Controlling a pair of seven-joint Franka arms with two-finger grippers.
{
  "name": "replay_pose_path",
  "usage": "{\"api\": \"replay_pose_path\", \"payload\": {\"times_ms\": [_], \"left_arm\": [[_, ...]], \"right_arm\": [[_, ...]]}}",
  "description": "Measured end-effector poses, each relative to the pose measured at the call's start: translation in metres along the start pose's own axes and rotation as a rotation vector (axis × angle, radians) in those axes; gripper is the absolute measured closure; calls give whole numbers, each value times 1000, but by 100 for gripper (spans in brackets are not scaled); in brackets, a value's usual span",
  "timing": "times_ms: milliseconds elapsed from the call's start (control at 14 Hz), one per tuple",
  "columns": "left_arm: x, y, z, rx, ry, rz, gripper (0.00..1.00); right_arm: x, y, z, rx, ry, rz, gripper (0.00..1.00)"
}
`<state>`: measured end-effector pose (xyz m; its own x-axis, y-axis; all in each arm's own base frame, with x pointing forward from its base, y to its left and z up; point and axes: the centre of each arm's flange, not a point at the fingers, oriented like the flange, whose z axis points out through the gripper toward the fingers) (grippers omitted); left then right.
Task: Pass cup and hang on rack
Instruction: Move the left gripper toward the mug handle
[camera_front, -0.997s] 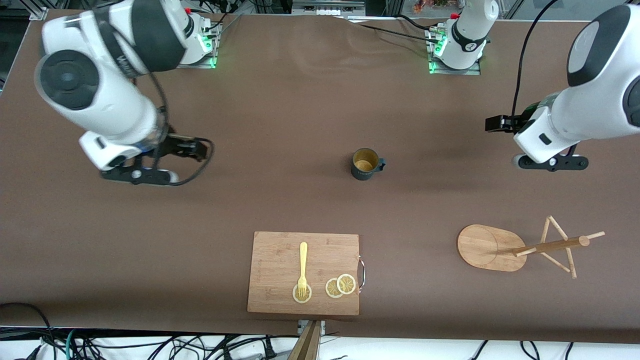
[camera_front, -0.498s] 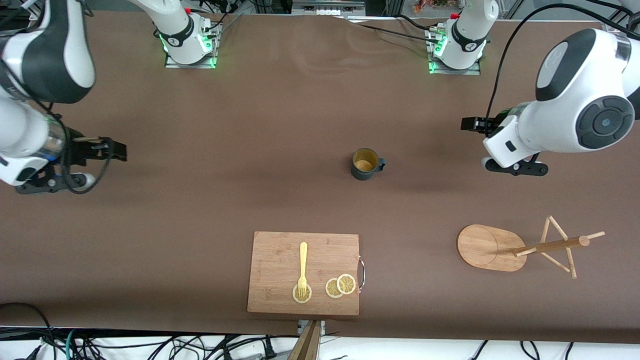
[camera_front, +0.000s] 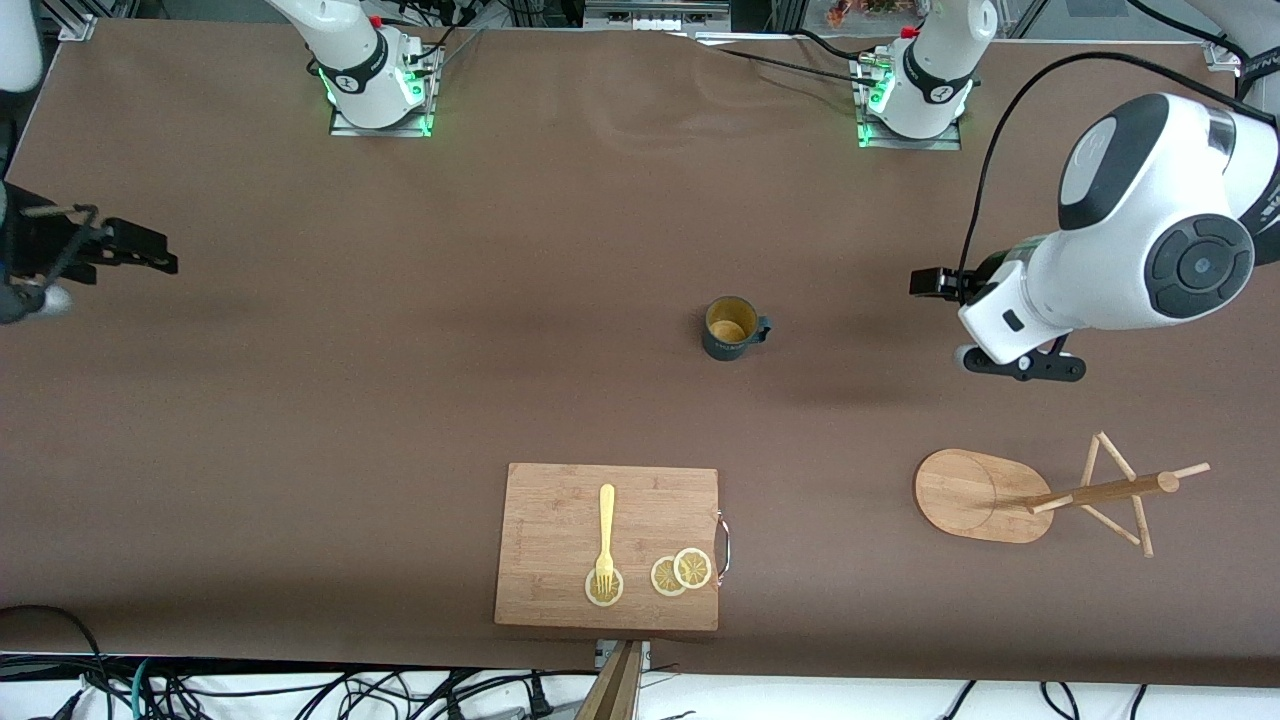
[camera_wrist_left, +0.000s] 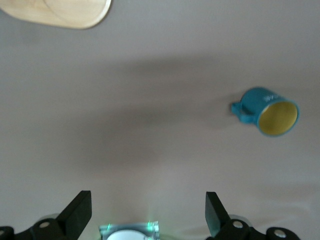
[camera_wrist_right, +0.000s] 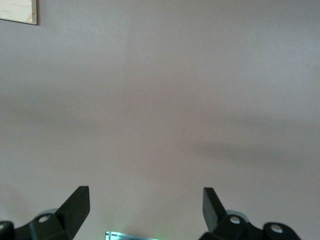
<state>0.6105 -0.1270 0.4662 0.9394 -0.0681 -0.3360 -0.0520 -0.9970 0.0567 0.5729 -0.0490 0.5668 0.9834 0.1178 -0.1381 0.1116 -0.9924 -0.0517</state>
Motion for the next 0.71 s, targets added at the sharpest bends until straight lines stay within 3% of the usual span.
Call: {"api": "replay_pose_path", "payload": {"times_ms": [285, 498, 712], "left_arm": [[26, 20, 46, -48, 135, 71, 0], [36, 31, 93, -124, 215, 173, 0], [33, 44, 140, -185, 340, 333, 0]], "right_arm": [[-26, 7, -11, -2, 14, 18, 0], [-34, 5, -12, -1, -27, 16, 0], [-34, 1, -13, -9, -32, 8, 0]]}}
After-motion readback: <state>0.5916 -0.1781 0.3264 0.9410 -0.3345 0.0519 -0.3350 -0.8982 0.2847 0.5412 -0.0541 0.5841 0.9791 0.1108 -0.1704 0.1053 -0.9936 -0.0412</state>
